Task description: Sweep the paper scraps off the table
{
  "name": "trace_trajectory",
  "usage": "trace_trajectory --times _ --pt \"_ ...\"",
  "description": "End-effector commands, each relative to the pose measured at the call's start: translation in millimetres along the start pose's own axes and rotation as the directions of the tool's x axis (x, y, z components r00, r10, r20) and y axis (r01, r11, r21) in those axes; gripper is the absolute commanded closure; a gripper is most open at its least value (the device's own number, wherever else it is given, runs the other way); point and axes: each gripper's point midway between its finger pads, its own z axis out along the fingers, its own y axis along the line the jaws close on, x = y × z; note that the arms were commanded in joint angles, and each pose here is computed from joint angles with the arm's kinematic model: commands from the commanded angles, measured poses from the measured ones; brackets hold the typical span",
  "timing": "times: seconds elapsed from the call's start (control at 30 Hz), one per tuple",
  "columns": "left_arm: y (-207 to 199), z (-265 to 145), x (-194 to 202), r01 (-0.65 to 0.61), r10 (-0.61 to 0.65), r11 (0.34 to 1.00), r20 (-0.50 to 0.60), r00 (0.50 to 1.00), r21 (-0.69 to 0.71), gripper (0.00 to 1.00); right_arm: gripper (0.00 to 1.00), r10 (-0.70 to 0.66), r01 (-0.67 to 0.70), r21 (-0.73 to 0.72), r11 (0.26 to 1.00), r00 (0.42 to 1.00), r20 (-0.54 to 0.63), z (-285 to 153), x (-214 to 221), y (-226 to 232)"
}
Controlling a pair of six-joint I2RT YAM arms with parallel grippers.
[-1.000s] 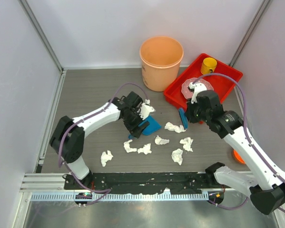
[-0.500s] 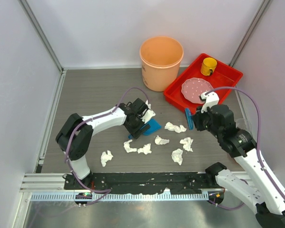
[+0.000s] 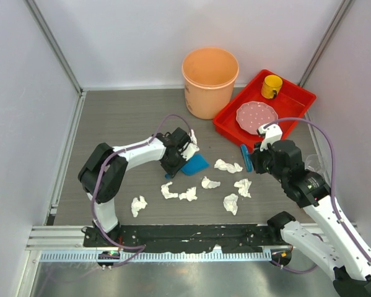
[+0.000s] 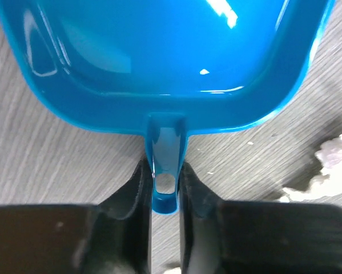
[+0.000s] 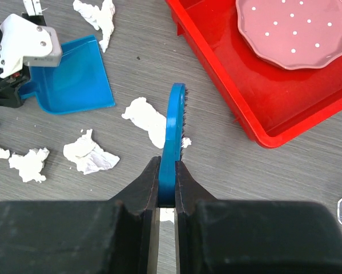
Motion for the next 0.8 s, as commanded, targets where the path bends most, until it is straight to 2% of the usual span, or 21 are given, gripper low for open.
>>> trace_trajectory --times 0.0,0.03,0.13,0.17,0.27,0.43,0.57,0.6,0.63,0.7,0.73,0.77 --pt "-5 -3 1 0.006 -0.005 0.998 -0.033 0.999 0.054 0.92 0.99 0.024 -0.024 -0.001 1.000 0.995 0.097 -5 -25 1" --pt "-8 -9 2 -0.010 0.013 0.997 -0.039 0.999 0.076 1.00 0.99 0.030 -0.029 -0.003 1.000 0.994 0.106 -6 -29 1" --pt "-18 -36 -6 -0.058 0.058 0.989 0.001 0.998 0.136 1.00 0.99 0.058 -0.055 -0.026 0.998 0.993 0.107 -7 -32 6" --pt "-17 -49 -12 -0.076 0.072 0.989 0.034 0.997 0.125 1.00 0.99 0.064 -0.061 -0.031 0.998 0.992 0.107 -8 -31 7" --pt "-5 -71 -10 -0.091 0.089 0.993 0.038 0.995 0.071 1.00 0.99 0.088 -0.082 -0.052 0.995 0.990 0.113 -9 -35 11" --pt "22 -123 -12 -0.066 0.069 0.997 0.119 0.990 -0.034 1.00 0.99 0.148 -0.134 -0.097 0.986 0.976 0.160 -11 -57 20" --pt "71 -155 4 0.051 -0.020 0.983 0.168 0.986 -0.177 1.00 0.99 0.294 -0.255 -0.203 0.945 0.936 0.192 -5 -86 41" --pt "80 -161 9 0.091 -0.056 0.977 0.178 0.983 -0.194 1.00 0.99 0.369 -0.316 -0.305 0.898 0.919 0.136 -2 -88 63" --pt "87 -170 16 0.129 -0.089 0.972 0.201 0.976 -0.198 1.00 0.99 0.404 -0.320 -0.389 0.864 0.901 0.156 -1 -102 80" --pt "113 -181 35 0.227 -0.177 0.947 0.219 0.959 -0.228 1.00 0.99 0.443 -0.335 -0.495 0.802 0.889 0.115 4 -107 111" --pt "118 -188 46 0.250 -0.192 0.935 0.232 0.954 -0.250 1.00 0.99 0.425 -0.308 -0.566 0.765 0.902 0.083 8 -107 147" --pt "132 -195 60 0.290 -0.227 0.909 0.227 0.947 -0.298 1.00 0.99 0.398 -0.283 -0.586 0.759 0.914 0.074 10 -105 165"
